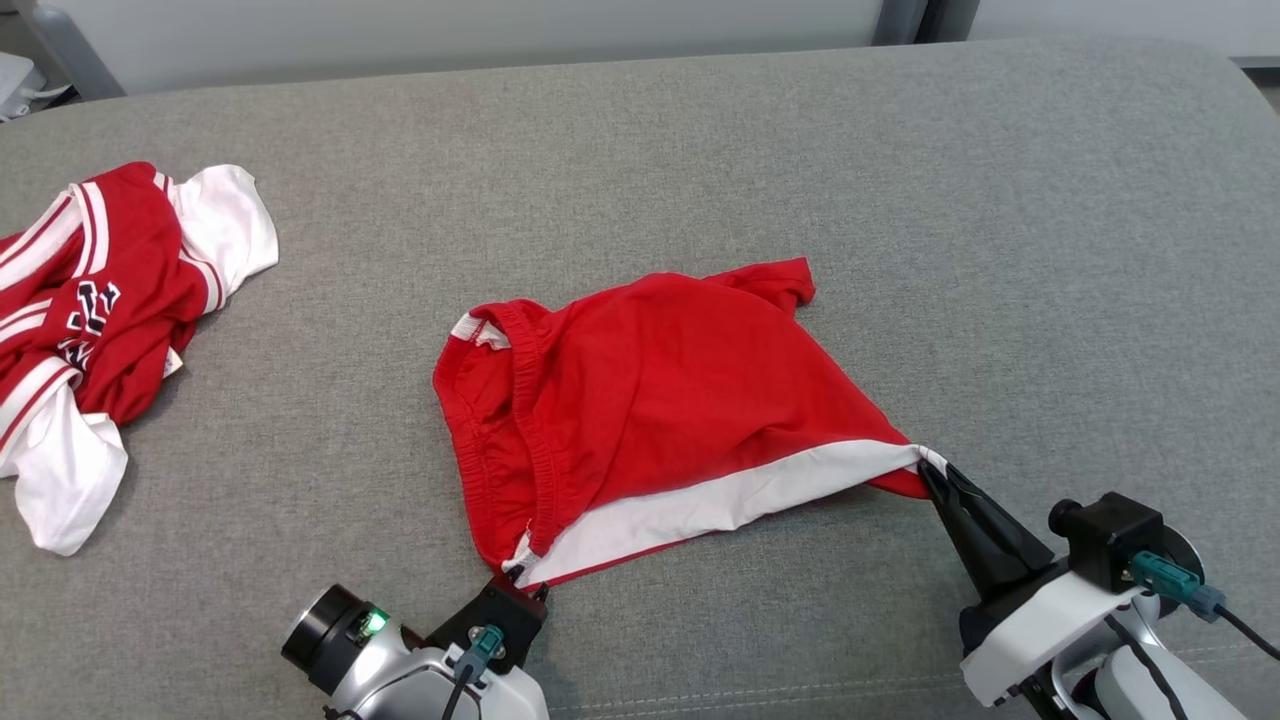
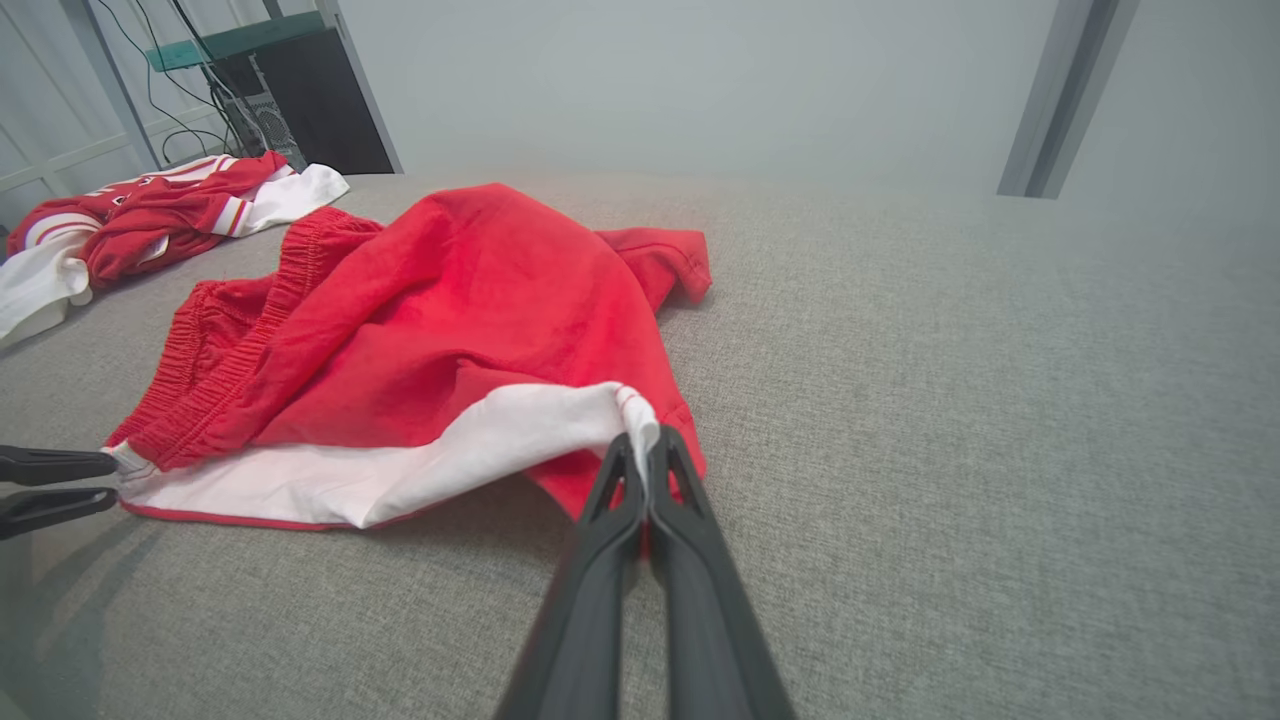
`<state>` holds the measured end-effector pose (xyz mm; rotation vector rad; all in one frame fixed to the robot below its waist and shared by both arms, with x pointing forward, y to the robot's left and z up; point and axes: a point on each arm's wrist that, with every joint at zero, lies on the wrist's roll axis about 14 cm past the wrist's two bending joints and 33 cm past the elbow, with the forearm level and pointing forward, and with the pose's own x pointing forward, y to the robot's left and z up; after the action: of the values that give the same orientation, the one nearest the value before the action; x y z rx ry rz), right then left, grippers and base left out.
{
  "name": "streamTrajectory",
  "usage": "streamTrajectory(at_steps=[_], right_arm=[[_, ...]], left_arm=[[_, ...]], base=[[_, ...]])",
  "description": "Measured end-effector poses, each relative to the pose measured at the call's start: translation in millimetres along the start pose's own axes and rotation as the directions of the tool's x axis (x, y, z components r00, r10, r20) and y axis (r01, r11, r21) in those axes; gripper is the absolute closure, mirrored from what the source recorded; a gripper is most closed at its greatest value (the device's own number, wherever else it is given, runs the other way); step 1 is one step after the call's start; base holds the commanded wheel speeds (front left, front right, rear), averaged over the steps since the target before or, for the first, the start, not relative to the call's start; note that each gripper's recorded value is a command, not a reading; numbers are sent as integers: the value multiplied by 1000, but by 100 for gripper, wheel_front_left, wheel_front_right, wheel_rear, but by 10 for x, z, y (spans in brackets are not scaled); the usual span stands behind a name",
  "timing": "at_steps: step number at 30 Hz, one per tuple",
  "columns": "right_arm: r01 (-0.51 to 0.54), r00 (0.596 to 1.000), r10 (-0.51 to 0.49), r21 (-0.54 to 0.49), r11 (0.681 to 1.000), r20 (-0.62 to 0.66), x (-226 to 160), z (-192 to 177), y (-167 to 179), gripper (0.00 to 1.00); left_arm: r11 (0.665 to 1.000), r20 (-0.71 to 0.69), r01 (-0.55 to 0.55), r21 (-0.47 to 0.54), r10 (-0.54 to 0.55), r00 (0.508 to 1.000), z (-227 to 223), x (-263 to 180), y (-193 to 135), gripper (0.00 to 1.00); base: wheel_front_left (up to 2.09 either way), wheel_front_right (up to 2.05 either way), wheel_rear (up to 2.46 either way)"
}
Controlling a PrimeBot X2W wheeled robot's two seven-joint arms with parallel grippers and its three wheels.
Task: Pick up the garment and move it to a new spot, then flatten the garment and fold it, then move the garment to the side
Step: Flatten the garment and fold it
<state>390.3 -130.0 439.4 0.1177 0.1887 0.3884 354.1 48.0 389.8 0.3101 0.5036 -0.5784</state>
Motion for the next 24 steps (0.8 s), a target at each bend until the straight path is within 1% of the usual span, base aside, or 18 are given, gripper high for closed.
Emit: streamTrajectory(at_steps=[1,6,9,10,11,23,24], right_arm=[[0,1000,0,-1,1000,2,-5,9,3,100],[-1,1000,1,-6,1000,14,-23,52,10,100],[-1,1000,1,-10,1000,22,-34,82,15,100],[-1,1000,1,-11,1000,24,-37,89,16,100],[-1,1000,1,-11,1000,26,-38,95,18,100],[5,1000,-5,4,1000,15,-53,54,3,100],[7,1000,-7,7,1000,14,-54,51,-1,100]], left_arm=[[1000,-4,-1,0,1,1000,-9,-1,0,100],[1000,-9,-5,-3,5,1000,-16,-13,2,100],[1000,12,-12,2,12,1000,27,-31,23,100],[1000,18,-15,5,15,1000,37,-37,32,58],[1000,20,-20,10,19,1000,41,-43,43,0],[999,2,-10,38,10,1000,18,50,65,0],[999,-2,-1,42,2,1000,11,64,56,20]], base=[[0,0,0],[0,0,0],[0,0,0],[0,0,0],[0,0,0],[0,0,0],[0,0,0]])
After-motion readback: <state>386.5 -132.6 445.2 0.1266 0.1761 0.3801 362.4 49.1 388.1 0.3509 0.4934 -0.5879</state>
